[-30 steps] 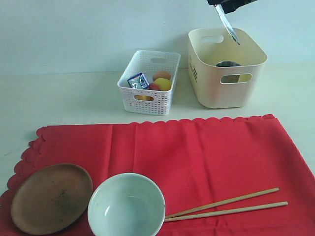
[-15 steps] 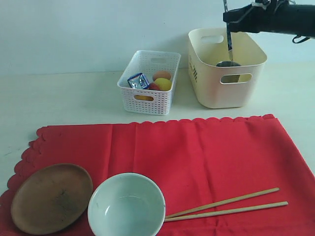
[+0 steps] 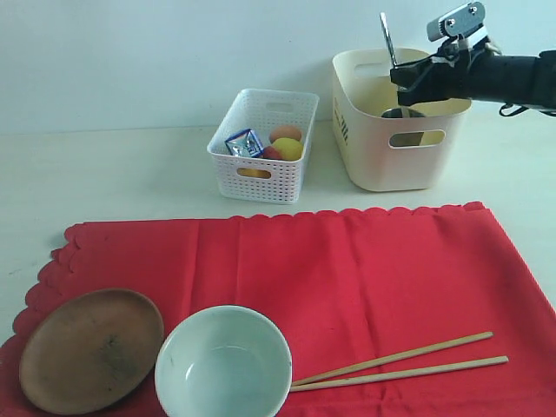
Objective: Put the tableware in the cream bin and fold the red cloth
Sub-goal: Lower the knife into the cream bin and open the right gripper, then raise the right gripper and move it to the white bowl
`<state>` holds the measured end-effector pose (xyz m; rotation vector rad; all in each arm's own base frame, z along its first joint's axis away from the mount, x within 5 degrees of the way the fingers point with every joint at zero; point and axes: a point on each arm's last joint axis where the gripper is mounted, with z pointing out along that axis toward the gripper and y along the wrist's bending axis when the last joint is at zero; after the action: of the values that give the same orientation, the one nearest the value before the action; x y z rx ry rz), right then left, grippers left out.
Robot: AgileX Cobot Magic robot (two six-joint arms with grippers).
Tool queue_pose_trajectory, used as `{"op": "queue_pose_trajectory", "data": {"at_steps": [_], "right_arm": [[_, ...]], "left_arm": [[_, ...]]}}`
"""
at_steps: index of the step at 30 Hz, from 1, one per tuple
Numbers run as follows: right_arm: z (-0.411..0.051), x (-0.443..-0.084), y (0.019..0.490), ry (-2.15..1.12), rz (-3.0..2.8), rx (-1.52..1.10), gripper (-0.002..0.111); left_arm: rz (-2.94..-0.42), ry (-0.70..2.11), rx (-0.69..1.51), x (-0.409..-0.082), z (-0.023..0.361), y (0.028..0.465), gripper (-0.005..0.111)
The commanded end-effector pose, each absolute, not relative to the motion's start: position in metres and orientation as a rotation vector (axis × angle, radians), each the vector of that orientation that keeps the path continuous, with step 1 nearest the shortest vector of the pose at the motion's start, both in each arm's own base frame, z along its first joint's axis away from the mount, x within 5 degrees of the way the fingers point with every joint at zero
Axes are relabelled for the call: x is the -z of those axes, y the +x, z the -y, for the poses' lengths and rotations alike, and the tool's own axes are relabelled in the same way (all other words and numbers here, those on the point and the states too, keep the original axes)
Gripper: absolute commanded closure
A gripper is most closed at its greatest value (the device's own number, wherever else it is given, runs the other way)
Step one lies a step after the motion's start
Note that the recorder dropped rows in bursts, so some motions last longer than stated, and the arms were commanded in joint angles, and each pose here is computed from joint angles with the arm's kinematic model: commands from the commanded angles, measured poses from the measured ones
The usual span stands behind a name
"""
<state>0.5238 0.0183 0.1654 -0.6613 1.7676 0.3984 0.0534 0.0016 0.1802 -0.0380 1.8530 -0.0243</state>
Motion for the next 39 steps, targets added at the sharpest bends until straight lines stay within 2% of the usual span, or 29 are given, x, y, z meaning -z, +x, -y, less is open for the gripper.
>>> {"op": "queue_pose_trajectory", "data": {"at_steps": [1,2,3,4,6,10,15,22,28,33,39], "right_arm": [[-0.017,-0.167,0.524,-0.65,-1.755,-0.402,0.1],[-0.017,-0.169,0.524,-0.649,-1.751,-0.404,0.088],[-0.017,-0.17,0.524,-0.649,-1.75,-0.403,0.083],[-0.017,-0.174,0.523,-0.65,-1.743,-0.4,0.07],[-0.017,-0.183,0.522,-0.628,-1.739,-0.413,0.06],[-0.018,-0.214,0.517,-0.543,-1.735,-0.474,0.06],[-0.021,-0.256,0.496,-0.639,-1.823,-0.477,0.06],[-0.032,-0.303,0.462,-0.799,-1.838,-0.591,0.077],[-0.038,-0.33,0.434,-0.866,-1.91,-0.678,0.085],[-0.038,-0.339,0.412,-0.927,-2.041,-0.718,0.108],[-0.035,-0.345,0.401,-0.848,-2.185,-0.722,0.108]], "left_arm": [[-1.837,-0.043,0.024,-0.181,-0.002,0.053,0.107],[-1.837,-0.043,0.024,-0.181,-0.002,0.053,0.107],[-1.837,-0.043,0.024,-0.181,-0.002,0.053,0.107],[-1.837,-0.043,0.024,-0.181,-0.002,0.053,0.107],[-1.837,-0.043,0.024,-0.181,-0.002,0.053,0.107],[-1.837,-0.043,0.024,-0.181,-0.002,0.053,0.107],[-1.837,-0.043,0.024,-0.181,-0.002,0.053,0.107],[-1.837,-0.043,0.024,-0.181,-0.002,0.053,0.107],[-1.837,-0.043,0.024,-0.181,-0.002,0.053,0.107],[-1.837,-0.043,0.024,-0.181,-0.002,0.053,0.107],[-1.837,-0.043,0.024,-0.181,-0.002,0.053,0.107]]}}
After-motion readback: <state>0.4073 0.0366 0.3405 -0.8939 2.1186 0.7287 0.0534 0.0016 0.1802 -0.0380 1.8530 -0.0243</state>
